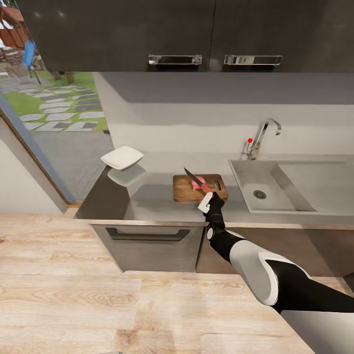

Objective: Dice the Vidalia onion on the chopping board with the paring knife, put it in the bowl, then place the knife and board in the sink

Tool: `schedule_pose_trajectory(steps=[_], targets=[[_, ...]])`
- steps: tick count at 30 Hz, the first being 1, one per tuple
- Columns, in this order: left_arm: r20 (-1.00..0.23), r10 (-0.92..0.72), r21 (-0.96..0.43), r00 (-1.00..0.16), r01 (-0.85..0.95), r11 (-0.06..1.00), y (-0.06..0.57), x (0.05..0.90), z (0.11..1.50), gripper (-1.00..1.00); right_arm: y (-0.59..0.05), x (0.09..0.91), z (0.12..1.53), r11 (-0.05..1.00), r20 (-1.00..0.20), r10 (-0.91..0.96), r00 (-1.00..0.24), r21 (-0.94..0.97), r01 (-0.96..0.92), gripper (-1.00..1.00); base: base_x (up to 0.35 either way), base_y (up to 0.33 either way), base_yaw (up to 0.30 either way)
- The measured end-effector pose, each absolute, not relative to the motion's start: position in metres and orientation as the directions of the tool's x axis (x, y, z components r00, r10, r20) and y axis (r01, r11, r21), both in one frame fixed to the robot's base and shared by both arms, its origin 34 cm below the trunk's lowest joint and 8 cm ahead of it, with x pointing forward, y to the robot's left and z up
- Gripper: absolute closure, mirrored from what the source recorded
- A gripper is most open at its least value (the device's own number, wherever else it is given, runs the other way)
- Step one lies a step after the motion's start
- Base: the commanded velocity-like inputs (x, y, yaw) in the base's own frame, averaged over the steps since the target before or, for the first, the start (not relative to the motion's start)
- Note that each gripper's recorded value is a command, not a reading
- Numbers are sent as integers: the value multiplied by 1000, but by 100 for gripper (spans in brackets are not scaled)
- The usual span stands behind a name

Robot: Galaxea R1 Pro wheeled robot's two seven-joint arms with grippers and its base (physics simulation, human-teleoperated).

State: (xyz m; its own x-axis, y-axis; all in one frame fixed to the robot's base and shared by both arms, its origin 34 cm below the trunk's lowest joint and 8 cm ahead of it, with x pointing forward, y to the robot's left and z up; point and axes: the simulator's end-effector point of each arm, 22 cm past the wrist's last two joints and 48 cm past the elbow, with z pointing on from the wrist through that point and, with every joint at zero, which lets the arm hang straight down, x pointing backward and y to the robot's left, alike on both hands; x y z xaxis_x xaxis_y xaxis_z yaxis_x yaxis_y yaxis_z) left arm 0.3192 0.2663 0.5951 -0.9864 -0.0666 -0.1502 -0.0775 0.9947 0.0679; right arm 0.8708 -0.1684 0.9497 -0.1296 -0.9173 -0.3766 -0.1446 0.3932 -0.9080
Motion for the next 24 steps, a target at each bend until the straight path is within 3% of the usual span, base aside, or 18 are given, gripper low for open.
schedule_pose_trajectory(steps=[24], targets=[[-150, -67, 69, -986, -78, 995, 267, 319, 595, -100, -173, 875, 963, 398, -385, -914, -128, -913, -95, 100, 0, 0, 0]])
